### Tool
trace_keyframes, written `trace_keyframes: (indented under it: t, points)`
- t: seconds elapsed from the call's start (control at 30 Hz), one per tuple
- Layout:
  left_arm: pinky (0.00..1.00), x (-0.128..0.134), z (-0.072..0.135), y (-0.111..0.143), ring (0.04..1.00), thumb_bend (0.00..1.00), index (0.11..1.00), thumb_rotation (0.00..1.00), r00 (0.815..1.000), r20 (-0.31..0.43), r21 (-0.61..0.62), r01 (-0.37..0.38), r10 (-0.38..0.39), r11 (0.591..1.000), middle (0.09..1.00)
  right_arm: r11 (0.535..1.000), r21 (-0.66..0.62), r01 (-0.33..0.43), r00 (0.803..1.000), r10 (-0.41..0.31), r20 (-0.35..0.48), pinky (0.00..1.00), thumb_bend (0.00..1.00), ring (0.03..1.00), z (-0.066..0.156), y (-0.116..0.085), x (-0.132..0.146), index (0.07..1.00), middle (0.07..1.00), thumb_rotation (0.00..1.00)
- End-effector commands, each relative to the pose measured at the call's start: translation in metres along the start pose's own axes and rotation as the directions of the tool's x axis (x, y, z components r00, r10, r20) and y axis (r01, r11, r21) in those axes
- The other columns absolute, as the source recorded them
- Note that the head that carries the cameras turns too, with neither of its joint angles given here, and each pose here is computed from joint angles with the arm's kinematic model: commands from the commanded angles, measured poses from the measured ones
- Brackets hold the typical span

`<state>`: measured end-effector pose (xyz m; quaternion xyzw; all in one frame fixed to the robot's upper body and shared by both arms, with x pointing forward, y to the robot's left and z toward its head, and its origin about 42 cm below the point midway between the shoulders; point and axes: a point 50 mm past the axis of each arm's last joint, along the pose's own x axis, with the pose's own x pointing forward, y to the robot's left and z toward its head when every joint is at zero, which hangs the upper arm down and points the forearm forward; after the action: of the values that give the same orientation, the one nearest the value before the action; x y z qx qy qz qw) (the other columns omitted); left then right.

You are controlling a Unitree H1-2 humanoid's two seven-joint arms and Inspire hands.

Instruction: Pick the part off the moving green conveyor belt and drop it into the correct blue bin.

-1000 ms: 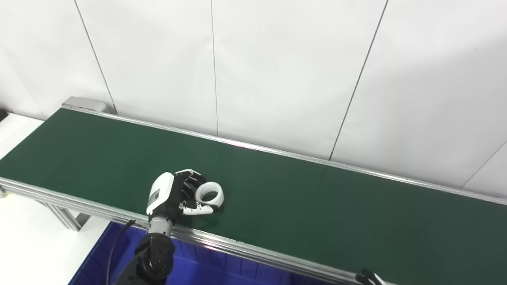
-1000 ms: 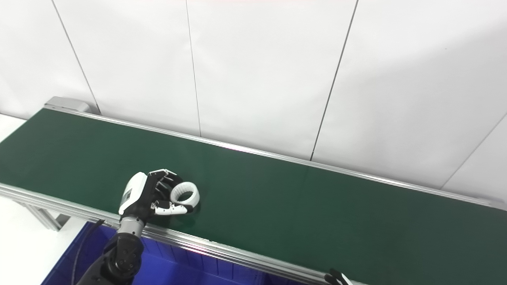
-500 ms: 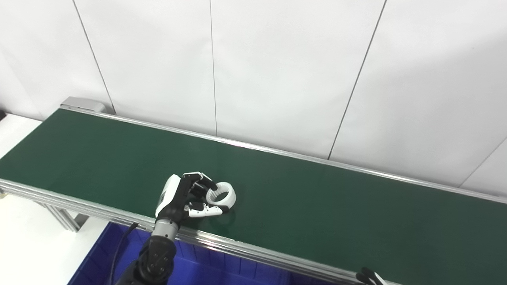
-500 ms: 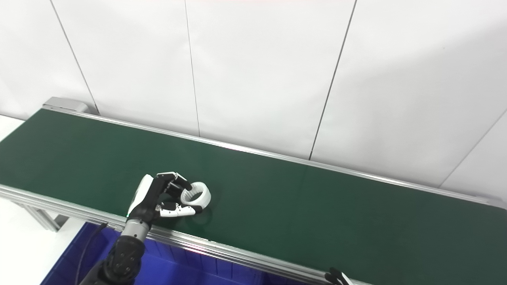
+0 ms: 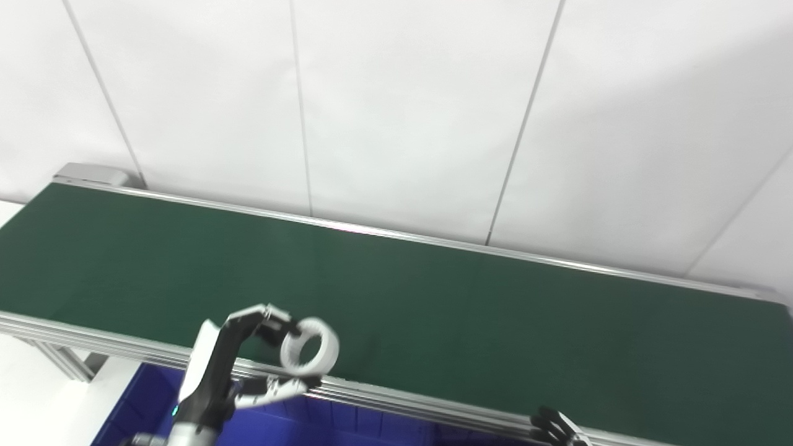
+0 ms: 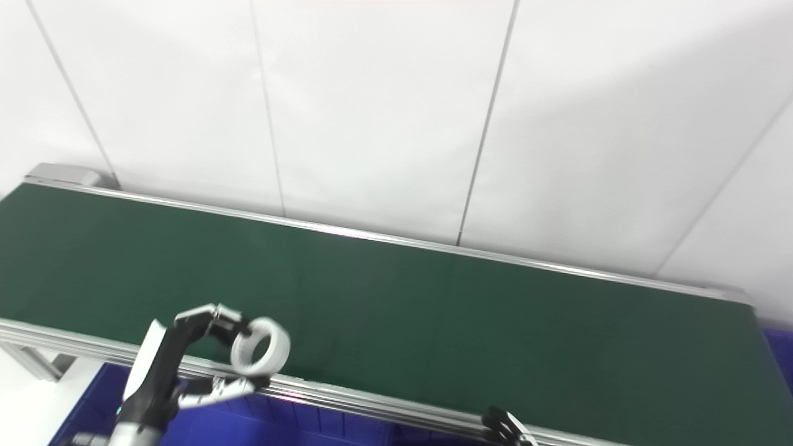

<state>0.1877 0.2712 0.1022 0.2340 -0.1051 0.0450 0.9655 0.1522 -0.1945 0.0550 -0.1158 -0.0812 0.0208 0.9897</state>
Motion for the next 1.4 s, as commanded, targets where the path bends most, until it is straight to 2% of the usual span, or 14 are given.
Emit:
trace_keyframes:
  t: [0.0,0.1,0.17,0.47,0.6,1.03,1.13,1.23,1.27,1.3,1.33,1.37]
  points:
    - [0.51,0.001,0.011,0.006,0.496,0.50,0.479,0.00,0.995,0.100,-0.015,-0.010,0.012,1.000,0.495,1.000,0.029,0.008,0.996,-0.010,0.094,0.65,0.65,0.724,0.017,0.001,0.003,0.793,0.767,0.41]
    - [0.54,-0.006,0.004,0.005,0.501,0.50,0.479,0.00,0.994,0.111,-0.025,-0.007,0.010,1.000,0.491,1.000,0.026,0.007,0.994,-0.010,0.107,0.66,0.66,0.725,0.022,0.003,0.002,0.796,0.765,0.38]
    - [0.54,-0.012,-0.005,0.005,0.504,0.50,0.477,0.00,0.996,0.092,-0.016,0.006,-0.005,1.000,0.492,1.000,0.024,0.010,0.994,-0.013,0.113,0.66,0.65,0.728,0.025,0.006,0.001,0.800,0.767,0.38]
    - [0.54,-0.029,-0.045,-0.004,0.500,0.50,0.481,0.00,0.995,-0.039,0.024,0.094,-0.093,0.995,0.482,1.000,0.027,0.010,0.992,-0.013,0.122,0.70,0.65,0.751,0.028,0.014,0.005,0.822,0.788,0.43]
    - [0.54,-0.035,-0.060,-0.009,0.499,0.50,0.484,0.00,0.987,-0.110,0.060,0.124,-0.117,0.990,0.477,1.000,0.017,0.008,0.992,-0.011,0.123,0.70,0.65,0.753,0.028,0.015,0.005,0.831,0.792,0.48]
    - [0.48,-0.036,-0.101,-0.014,0.467,0.50,0.503,0.00,0.966,-0.216,0.197,0.185,-0.141,0.963,0.463,1.000,0.011,0.006,0.992,-0.008,0.128,0.70,0.64,0.751,0.030,0.013,0.008,0.833,0.792,0.49]
    - [0.46,-0.035,-0.107,-0.015,0.453,0.50,0.511,0.00,0.948,-0.275,0.227,0.223,-0.158,0.948,0.469,1.000,0.013,0.008,0.992,-0.009,0.128,0.70,0.64,0.750,0.030,0.013,0.009,0.831,0.790,0.48]
    - [0.51,-0.033,-0.107,-0.016,0.446,0.50,0.500,0.00,0.909,-0.378,0.256,0.286,-0.177,0.923,0.511,1.000,0.011,0.011,0.992,-0.012,0.126,0.69,0.64,0.746,0.030,0.012,0.008,0.830,0.785,0.49]
    - [0.54,-0.033,-0.107,-0.016,0.546,0.51,0.494,0.00,0.894,-0.412,0.264,0.303,-0.177,0.916,0.513,1.000,0.012,0.011,0.992,-0.012,0.126,0.69,0.64,0.745,0.030,0.012,0.008,0.830,0.785,0.49]
    - [0.59,-0.033,-0.106,-0.017,0.644,0.51,0.497,0.04,0.884,-0.432,0.268,0.313,-0.177,0.911,0.646,1.000,0.012,0.011,0.992,-0.012,0.126,0.69,0.64,0.746,0.030,0.012,0.008,0.830,0.786,0.49]
    - [0.61,-0.033,-0.105,-0.017,0.677,0.51,0.498,0.05,0.873,-0.452,0.263,0.324,-0.181,0.909,0.691,1.000,0.013,0.009,0.992,-0.010,0.125,0.69,0.64,0.746,0.030,0.011,0.008,0.830,0.787,0.49]
    - [0.69,-0.032,-0.105,-0.017,0.766,0.62,0.677,0.19,0.866,-0.464,0.258,0.332,-0.184,0.907,0.782,1.000,0.014,0.007,0.992,-0.009,0.124,0.70,0.64,0.752,0.030,0.011,0.008,0.832,0.790,0.49]
